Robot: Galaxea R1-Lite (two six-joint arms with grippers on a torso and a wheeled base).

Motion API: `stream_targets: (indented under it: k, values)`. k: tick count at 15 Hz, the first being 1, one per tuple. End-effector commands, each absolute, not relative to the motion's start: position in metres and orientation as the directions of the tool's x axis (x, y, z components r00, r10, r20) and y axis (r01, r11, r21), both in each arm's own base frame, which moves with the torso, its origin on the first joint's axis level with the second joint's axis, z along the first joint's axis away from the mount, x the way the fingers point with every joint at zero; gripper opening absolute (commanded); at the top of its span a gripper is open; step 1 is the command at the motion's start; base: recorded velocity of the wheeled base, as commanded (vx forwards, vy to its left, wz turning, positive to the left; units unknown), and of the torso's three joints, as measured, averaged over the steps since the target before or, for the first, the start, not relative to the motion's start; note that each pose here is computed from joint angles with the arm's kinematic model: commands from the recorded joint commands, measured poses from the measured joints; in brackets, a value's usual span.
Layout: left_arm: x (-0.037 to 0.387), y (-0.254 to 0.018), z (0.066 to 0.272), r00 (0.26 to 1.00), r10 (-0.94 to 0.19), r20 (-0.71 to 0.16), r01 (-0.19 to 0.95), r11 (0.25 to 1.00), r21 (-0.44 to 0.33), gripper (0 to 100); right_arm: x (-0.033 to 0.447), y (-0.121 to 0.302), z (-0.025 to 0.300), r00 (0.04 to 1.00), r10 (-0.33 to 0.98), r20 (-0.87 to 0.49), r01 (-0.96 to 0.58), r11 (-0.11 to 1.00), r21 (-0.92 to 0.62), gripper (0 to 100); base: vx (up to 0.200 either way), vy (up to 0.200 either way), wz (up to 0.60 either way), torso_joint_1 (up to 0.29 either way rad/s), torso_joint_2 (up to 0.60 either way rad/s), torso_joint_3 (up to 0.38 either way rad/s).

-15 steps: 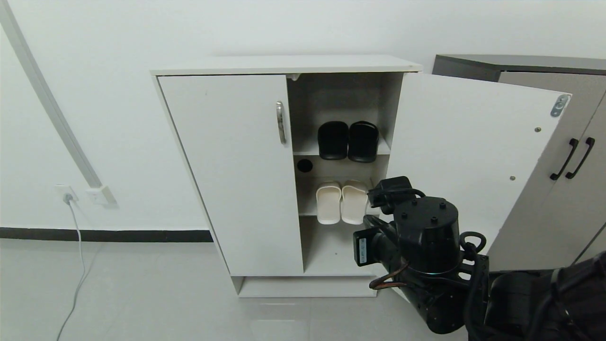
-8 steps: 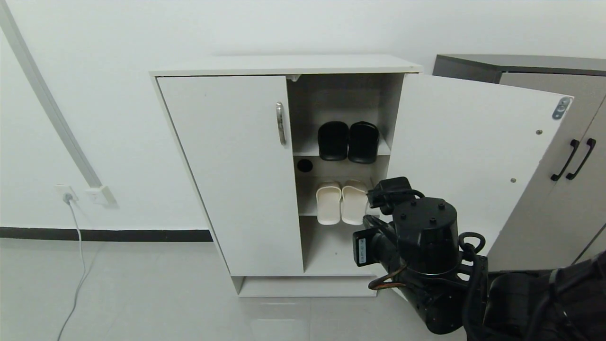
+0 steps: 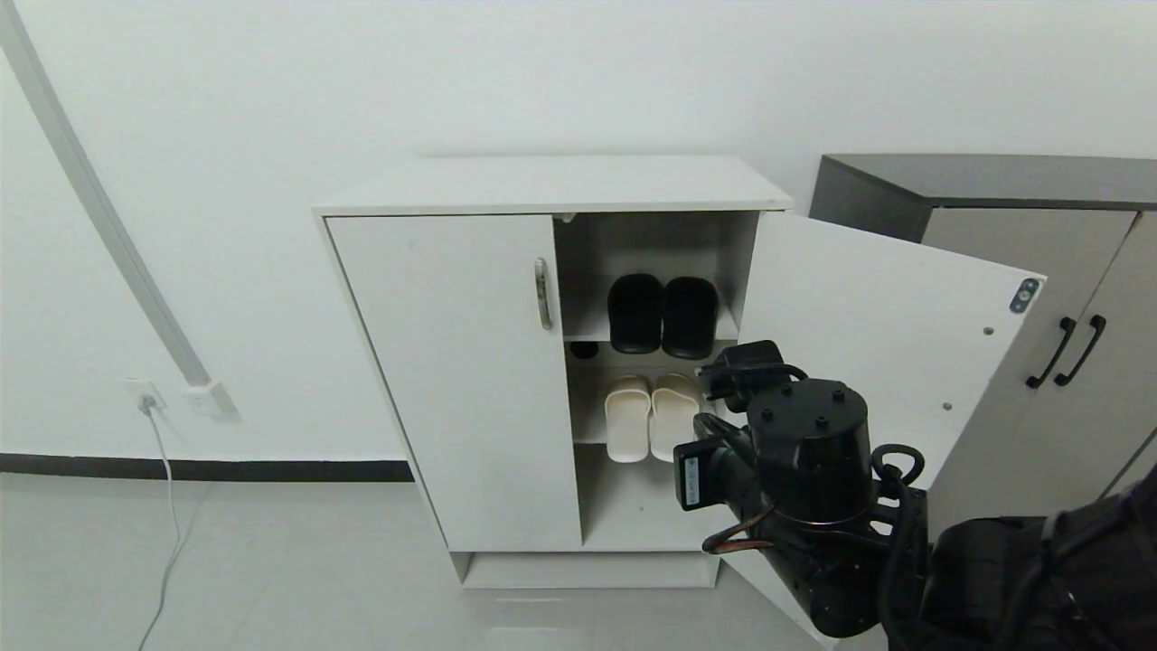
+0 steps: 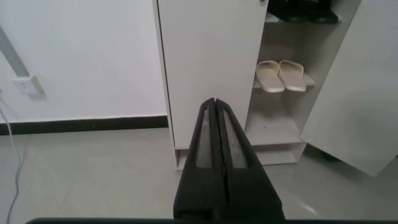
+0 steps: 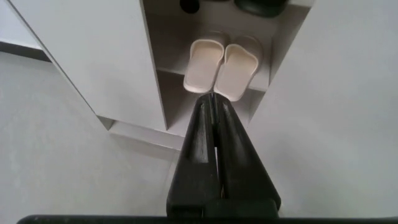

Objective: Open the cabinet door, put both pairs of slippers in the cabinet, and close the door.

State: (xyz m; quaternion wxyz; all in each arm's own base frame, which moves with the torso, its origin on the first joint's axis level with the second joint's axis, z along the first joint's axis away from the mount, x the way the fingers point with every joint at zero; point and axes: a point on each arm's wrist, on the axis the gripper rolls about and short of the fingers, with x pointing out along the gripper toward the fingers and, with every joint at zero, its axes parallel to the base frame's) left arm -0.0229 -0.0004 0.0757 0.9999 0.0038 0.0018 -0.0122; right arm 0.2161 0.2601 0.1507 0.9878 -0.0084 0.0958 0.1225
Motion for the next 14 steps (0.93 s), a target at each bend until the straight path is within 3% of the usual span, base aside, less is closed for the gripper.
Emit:
stream_targets:
  k: [1, 14]
  values:
    - [-0.0228, -0.0004, 0.0755, 1.0, -0.025, -0.005, 0.025, 1.0, 0.008, 0, 0.2159, 0.2603, 0.1506, 0.952, 0.241, -0.191, -0.244, 0.97, 0.006, 0, 0.0, 0.0, 0.0, 0.11, -0.44, -0.339]
    - [-0.0228, -0.0003, 0.0755, 1.0, -0.025, -0.005, 0.025, 1.0, 0.008, 0, 0.2158, 0.2592, 0.1499, 0.952, 0.237, -0.193, -0.241, 0.97, 0.003, 0, 0.0, 0.0, 0.0, 0.17, -0.49, -0.323]
